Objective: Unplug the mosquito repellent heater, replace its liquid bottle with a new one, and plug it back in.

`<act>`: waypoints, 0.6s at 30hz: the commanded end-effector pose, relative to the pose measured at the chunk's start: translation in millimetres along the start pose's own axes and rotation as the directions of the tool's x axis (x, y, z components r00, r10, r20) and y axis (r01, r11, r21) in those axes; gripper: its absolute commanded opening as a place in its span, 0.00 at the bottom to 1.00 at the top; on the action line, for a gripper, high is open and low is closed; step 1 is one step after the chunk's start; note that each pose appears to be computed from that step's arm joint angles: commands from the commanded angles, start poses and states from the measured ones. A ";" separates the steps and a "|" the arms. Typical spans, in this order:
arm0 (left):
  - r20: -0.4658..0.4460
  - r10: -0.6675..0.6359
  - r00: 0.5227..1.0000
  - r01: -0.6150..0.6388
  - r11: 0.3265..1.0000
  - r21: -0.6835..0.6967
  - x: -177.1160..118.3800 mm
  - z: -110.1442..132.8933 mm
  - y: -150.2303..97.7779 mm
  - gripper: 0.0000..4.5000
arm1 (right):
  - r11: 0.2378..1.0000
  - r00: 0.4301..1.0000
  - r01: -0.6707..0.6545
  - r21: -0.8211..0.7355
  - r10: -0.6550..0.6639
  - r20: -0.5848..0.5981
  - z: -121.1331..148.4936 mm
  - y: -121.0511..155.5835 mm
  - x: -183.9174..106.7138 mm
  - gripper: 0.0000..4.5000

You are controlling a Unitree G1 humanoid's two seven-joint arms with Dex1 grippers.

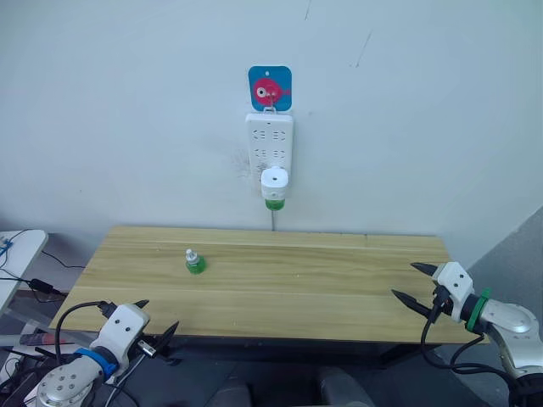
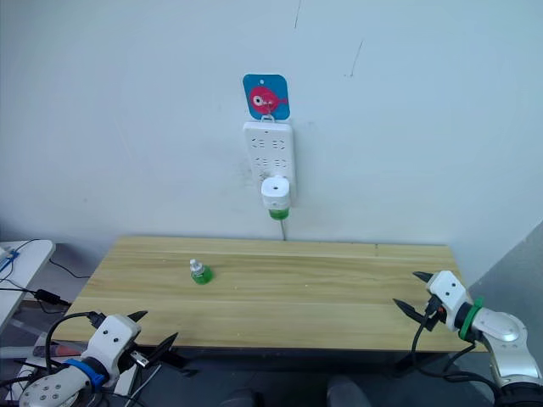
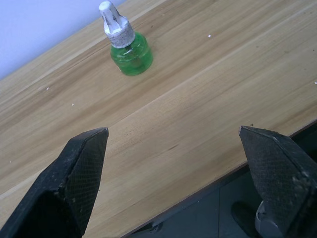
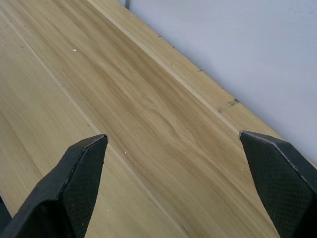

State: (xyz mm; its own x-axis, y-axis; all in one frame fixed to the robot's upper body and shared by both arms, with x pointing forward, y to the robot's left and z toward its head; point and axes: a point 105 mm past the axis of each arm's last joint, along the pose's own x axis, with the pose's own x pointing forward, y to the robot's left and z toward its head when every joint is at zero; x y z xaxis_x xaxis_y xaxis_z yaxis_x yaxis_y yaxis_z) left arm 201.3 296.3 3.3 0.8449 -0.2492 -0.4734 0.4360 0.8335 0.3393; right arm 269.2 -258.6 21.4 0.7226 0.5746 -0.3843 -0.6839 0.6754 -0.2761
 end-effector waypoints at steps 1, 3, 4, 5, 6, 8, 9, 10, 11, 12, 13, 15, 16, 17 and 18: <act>0.029 0.016 0.999 -0.015 1.000 -0.022 -1.1 4.8 4.2 1.00 | 1.000 0.999 -0.003 -0.026 0.004 0.042 14.7 -1.1 2.1 0.99; 0.003 0.019 1.000 -0.019 0.999 -0.048 -2.2 0.4 5.7 1.00 | 1.000 0.998 -0.010 -0.023 0.011 0.054 19.7 1.4 2.4 0.99; -0.002 0.010 1.000 -0.010 0.999 -0.045 -2.5 -0.1 5.0 1.00 | 1.000 0.998 -0.012 -0.022 0.014 0.058 21.4 2.3 2.2 0.99; -0.005 -0.003 1.000 0.002 0.999 -0.041 -2.9 -0.3 3.7 1.00 | 1.000 0.998 -0.013 -0.021 0.014 0.059 22.3 2.9 1.8 0.99; 0.005 -0.009 1.000 0.009 1.000 -0.027 -3.4 1.7 2.9 1.00 | 1.000 0.998 -0.013 -0.019 0.015 0.060 23.1 3.4 1.5 0.99; 0.034 -0.013 0.999 0.015 0.999 -0.043 -5.2 6.2 2.3 1.00 | 1.000 0.998 -0.014 -0.017 0.015 0.062 24.6 4.2 1.3 0.99; 0.038 -0.010 0.999 0.012 0.999 -0.045 -6.0 6.8 2.8 1.00 | 1.000 0.998 -0.016 -0.015 0.017 0.063 25.2 4.7 1.3 0.99; 0.045 -0.014 0.999 0.016 0.999 -0.045 -6.5 7.8 2.7 1.00 | 1.000 0.998 -0.017 -0.014 0.018 0.064 26.0 5.3 1.4 0.99; 0.050 -0.018 0.999 0.020 0.999 -0.044 -6.8 8.2 2.5 1.00 | 1.000 0.998 -0.018 -0.013 0.019 0.065 26.6 5.7 1.5 0.99; 0.055 -0.022 0.998 0.025 0.999 -0.045 -7.0 8.7 2.3 1.00 | 1.000 0.998 -0.019 -0.012 0.020 0.065 27.0 6.0 1.5 0.99; 0.066 -0.026 0.997 0.030 0.998 -0.059 -7.6 9.7 2.2 1.00 | 1.000 0.998 -0.020 -0.011 0.021 0.066 27.6 6.3 1.6 0.99; 0.101 -0.023 0.995 0.035 0.991 -0.127 -9.8 12.4 3.9 1.00 | 1.000 0.998 -0.022 -0.010 0.022 0.067 28.3 6.9 1.4 0.99; 0.102 -0.024 0.995 0.039 0.988 -0.147 -10.7 11.5 4.4 1.00 | 1.000 0.998 -0.022 -0.010 0.023 0.066 28.5 7.0 1.3 0.99; 0.097 -0.027 0.995 0.042 0.988 -0.149 -11.2 10.3 4.8 1.00 | 1.000 0.998 -0.023 -0.010 0.023 0.065 28.6 7.1 1.2 0.99; 0.092 -0.033 0.995 0.045 0.990 -0.137 -11.8 9.1 4.9 1.00 | 1.000 0.998 -0.024 -0.011 0.025 0.063 28.7 7.4 1.1 0.99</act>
State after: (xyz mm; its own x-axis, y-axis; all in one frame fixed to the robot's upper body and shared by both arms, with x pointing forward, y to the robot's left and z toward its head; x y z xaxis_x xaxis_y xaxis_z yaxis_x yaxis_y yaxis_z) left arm 194.0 294.9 7.9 0.8405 -0.3224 -0.4354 0.4331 0.8827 0.1824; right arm 265.9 -240.6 34.1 0.6995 0.6115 -0.3699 -0.7100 0.6535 -0.2624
